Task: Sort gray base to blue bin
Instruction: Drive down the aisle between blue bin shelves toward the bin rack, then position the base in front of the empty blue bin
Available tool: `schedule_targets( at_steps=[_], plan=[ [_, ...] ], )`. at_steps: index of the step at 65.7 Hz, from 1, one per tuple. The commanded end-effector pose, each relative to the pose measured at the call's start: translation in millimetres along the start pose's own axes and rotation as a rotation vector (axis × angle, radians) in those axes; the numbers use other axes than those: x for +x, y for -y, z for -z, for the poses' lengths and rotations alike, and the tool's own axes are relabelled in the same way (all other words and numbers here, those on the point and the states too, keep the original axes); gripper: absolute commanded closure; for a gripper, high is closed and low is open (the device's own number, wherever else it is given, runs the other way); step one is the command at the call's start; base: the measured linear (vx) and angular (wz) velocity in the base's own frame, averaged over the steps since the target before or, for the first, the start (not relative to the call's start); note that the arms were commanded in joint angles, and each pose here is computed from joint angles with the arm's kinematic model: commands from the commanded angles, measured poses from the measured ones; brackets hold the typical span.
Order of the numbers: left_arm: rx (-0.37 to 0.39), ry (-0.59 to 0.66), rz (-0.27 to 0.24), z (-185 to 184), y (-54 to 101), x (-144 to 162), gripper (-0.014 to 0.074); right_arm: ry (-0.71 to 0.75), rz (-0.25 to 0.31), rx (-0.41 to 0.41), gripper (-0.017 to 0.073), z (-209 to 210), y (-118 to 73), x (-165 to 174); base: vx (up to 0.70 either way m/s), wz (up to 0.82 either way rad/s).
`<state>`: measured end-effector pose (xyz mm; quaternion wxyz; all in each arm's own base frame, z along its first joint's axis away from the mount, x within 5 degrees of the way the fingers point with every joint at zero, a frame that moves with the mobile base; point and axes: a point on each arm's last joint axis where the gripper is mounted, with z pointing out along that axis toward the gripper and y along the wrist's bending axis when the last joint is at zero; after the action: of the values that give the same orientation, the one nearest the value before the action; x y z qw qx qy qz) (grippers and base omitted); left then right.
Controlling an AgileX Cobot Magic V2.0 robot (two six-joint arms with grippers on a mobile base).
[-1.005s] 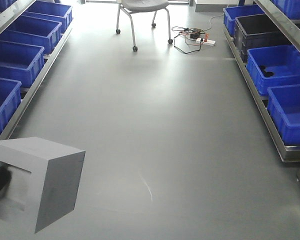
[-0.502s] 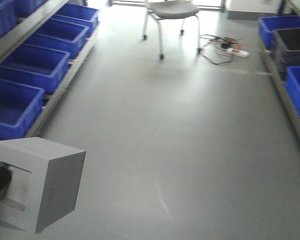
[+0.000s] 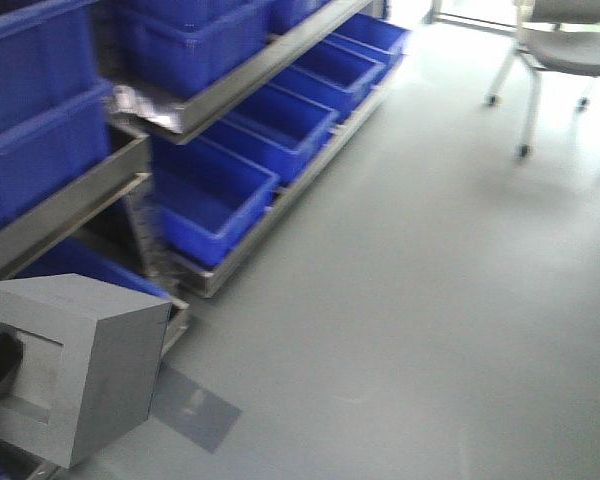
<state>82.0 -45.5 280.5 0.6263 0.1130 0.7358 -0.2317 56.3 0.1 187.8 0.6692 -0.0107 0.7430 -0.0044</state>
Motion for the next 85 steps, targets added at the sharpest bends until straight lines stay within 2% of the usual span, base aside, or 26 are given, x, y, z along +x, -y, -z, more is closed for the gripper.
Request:
schedule_targets(
  at_steps=[1,57,85],
  plan=[
    [0.025,0.137,0.012,1.7,4.0,-20.9,0.0599,0.071,0.011,0.003,0.0568,0.1,0.0,-2.5,0.21,0.82],
    [0.025,0.137,0.012,1.7,4.0,-20.9,0.0599,0.071,0.011,0.003,0.0568,0.1,0.0,-2.5,0.19,0.81],
    [0.025,0.137,0.012,1.7,4.0,-20.9,0.0599,0.071,0.011,0.003,0.0568,0.1,0.0,-2.5,0.12,0.50]
  ],
)
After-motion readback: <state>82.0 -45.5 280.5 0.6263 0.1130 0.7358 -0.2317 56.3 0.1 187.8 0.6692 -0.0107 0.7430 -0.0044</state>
